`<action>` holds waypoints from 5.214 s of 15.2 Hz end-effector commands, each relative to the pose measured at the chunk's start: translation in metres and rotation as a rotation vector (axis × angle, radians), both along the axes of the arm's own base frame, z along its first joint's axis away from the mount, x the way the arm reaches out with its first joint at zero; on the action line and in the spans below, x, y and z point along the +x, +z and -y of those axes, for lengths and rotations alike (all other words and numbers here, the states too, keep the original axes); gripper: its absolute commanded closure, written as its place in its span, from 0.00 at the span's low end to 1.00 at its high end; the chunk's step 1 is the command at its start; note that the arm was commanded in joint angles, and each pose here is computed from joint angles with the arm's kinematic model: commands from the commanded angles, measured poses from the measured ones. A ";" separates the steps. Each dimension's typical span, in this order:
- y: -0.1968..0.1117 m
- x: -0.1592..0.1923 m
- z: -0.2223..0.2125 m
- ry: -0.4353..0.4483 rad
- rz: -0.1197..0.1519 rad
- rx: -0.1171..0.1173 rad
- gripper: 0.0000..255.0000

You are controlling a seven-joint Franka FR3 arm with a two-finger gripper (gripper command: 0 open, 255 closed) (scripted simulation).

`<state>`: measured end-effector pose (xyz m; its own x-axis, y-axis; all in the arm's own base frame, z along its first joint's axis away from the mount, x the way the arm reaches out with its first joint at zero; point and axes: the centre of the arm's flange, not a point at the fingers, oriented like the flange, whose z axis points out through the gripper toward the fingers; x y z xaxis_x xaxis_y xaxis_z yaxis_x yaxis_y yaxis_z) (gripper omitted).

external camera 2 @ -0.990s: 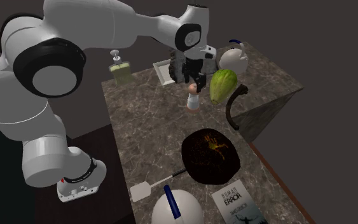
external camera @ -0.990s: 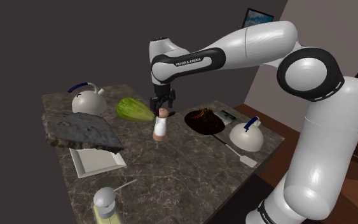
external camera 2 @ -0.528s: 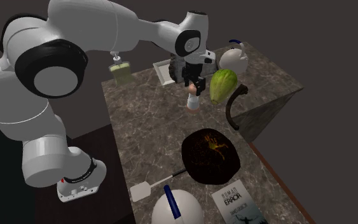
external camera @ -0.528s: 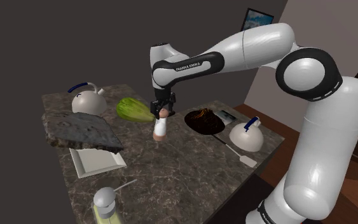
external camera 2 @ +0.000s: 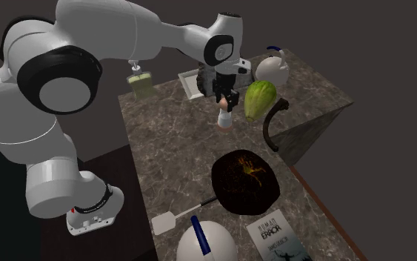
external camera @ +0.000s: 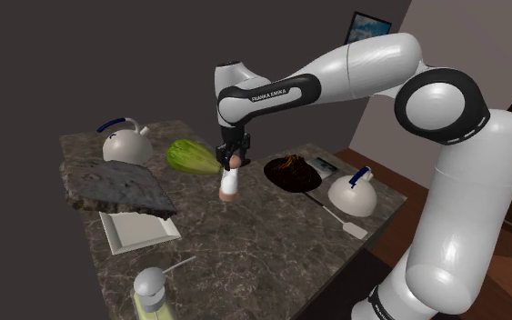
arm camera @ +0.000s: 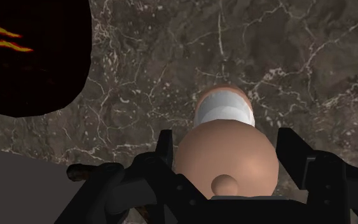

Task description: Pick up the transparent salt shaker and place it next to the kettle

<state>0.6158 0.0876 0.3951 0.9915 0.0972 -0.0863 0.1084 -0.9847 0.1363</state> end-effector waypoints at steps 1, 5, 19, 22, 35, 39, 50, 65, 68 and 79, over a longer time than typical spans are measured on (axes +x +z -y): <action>-0.001 0.000 0.000 0.000 -0.001 0.000 1.00; 0.000 0.000 0.000 0.000 -0.001 0.000 1.00; 0.068 0.000 0.000 0.000 -0.001 0.000 1.00; 0.084 0.000 0.000 0.000 -0.001 0.000 1.00; 0.153 0.000 0.000 0.000 -0.001 0.000 1.00; 0.174 0.000 0.000 0.000 -0.001 0.000 1.00; 0.232 0.000 0.000 0.000 -0.001 0.000 1.00; 0.262 -0.084 0.084 0.000 -0.001 0.000 1.00; 0.262 -0.112 0.112 0.000 -0.001 0.000 1.00; 0.263 -0.215 0.214 0.000 -0.001 0.000 1.00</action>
<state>0.4101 -0.1145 0.6585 0.9916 0.0957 -0.0869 0.1070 -0.9848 0.1368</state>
